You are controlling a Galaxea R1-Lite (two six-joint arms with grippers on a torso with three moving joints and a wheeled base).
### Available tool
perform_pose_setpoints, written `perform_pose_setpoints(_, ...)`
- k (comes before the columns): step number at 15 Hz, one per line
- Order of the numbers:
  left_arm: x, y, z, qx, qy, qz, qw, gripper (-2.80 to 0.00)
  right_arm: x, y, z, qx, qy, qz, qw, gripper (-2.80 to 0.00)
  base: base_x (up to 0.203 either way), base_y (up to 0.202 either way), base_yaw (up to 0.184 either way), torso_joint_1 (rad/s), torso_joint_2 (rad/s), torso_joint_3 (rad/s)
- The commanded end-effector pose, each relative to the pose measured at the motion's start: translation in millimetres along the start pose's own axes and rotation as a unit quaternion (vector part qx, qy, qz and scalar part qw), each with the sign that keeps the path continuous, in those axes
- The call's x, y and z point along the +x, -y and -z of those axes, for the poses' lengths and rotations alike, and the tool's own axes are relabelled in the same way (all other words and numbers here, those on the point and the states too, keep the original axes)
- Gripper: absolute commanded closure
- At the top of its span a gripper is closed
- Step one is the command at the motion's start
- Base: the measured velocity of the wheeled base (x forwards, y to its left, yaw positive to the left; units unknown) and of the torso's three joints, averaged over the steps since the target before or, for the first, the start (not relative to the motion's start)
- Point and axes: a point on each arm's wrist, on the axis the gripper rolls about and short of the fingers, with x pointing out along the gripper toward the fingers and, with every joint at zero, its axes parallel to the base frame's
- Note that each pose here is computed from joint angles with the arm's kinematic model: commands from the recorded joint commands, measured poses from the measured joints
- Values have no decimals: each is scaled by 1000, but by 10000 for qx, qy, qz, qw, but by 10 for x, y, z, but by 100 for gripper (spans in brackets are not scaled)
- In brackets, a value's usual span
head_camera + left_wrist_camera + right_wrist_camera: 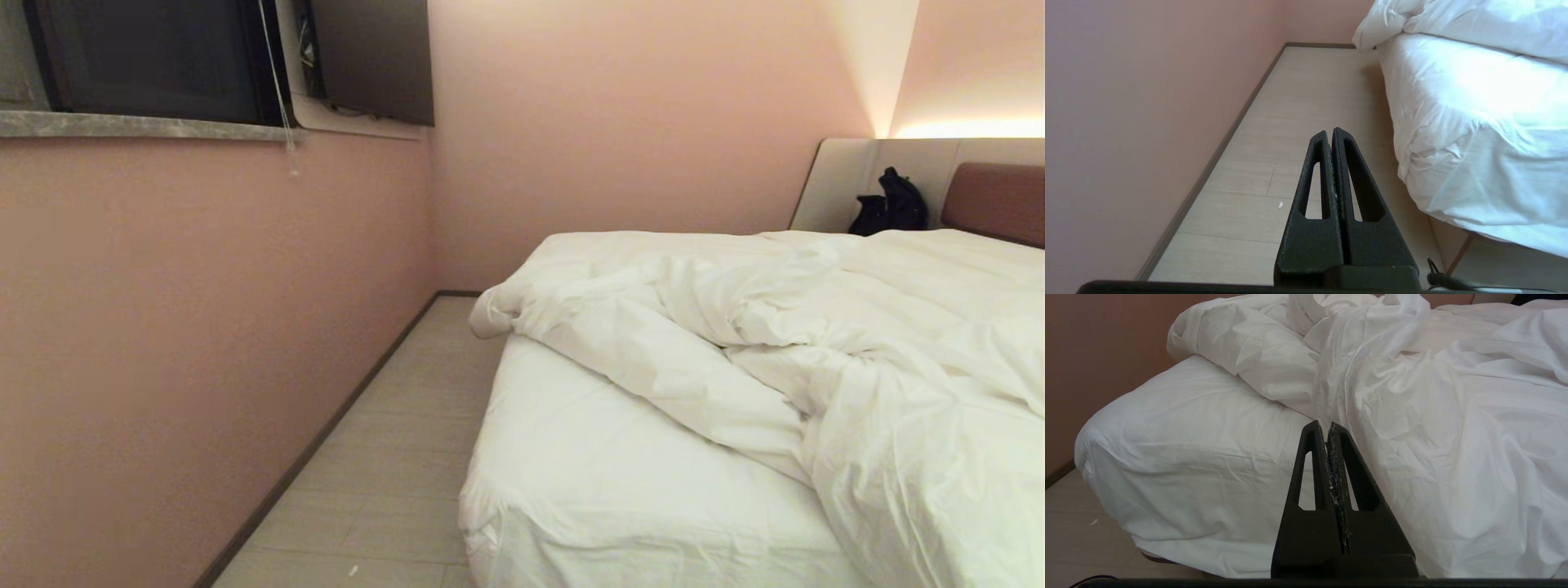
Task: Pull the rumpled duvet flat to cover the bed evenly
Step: Hold the folded corner of the quilt
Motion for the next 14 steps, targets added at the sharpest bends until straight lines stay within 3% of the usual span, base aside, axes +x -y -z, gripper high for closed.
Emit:
perform_pose_setpoints(1,0,0,1,3,-5,-2,10000,0,1,0,1,-2,-8,1,10000,0,0,0,0,0,0,0)
perform_pose_setpoints(6,0,-1,1,10,-4,-27,10000,0,2,0,2,-2,-10,1,10000,0,0,-37,2,0,1,0)
perform_pose_setpoints(14,0,-1,1,20,-4,-13,10000,0,2,0,2,0,-11,1,10000,0,0,-193,1,1,4,1)
